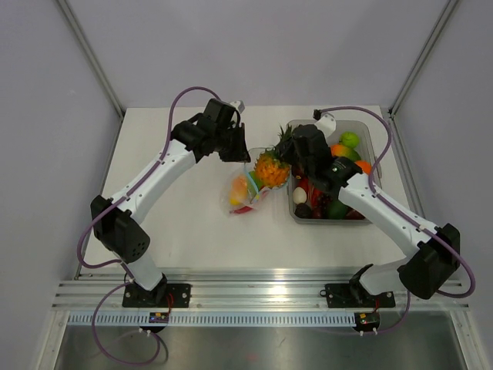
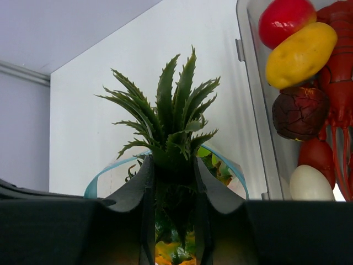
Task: Place the food in the zip-top bag and seal the zipper
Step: Place the fake fruit in the zipper food storage bag, then adjust the zipper food storage bag at the center of the board.
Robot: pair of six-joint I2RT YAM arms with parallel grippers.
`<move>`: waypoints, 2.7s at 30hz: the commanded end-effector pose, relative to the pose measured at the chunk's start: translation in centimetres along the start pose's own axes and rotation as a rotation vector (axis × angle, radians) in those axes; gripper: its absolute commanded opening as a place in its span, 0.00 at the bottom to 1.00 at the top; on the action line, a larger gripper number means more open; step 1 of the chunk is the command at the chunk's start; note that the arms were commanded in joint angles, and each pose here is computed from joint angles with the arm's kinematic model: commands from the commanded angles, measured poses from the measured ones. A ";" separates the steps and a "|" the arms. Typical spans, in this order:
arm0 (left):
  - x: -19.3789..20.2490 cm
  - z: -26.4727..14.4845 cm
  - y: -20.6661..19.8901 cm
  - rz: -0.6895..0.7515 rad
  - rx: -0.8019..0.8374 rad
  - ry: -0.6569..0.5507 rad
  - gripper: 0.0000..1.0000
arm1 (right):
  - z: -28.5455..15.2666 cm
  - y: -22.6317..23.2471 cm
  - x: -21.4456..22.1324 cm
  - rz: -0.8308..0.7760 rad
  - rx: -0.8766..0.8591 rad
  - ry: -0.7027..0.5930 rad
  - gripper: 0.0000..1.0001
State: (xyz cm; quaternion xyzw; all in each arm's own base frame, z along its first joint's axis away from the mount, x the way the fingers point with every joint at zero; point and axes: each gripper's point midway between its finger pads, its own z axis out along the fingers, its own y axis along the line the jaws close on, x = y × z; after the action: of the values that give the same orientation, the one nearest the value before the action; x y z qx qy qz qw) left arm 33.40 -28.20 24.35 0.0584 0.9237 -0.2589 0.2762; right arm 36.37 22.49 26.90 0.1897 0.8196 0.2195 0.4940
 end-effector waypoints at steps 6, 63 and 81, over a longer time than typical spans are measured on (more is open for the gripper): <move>-1.3 -0.3 -2.7 -0.009 0.115 -0.032 0.00 | -1.1 2.4 -1.5 0.047 0.036 -0.144 0.00; -0.4 -1.1 -2.4 -0.014 0.155 -0.043 0.00 | -0.5 -2.9 6.7 -0.124 -0.018 0.316 0.00; -2.6 -4.4 7.1 -0.037 -0.064 -0.115 0.00 | 1.8 6.8 9.5 -0.302 -0.137 0.321 0.00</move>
State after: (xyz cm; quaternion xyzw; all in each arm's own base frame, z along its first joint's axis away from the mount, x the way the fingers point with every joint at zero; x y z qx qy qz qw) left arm 34.97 -20.20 29.98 0.0184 0.8927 -0.2695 0.3607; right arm 32.69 34.17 28.64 -0.0165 0.8577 0.3011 0.4165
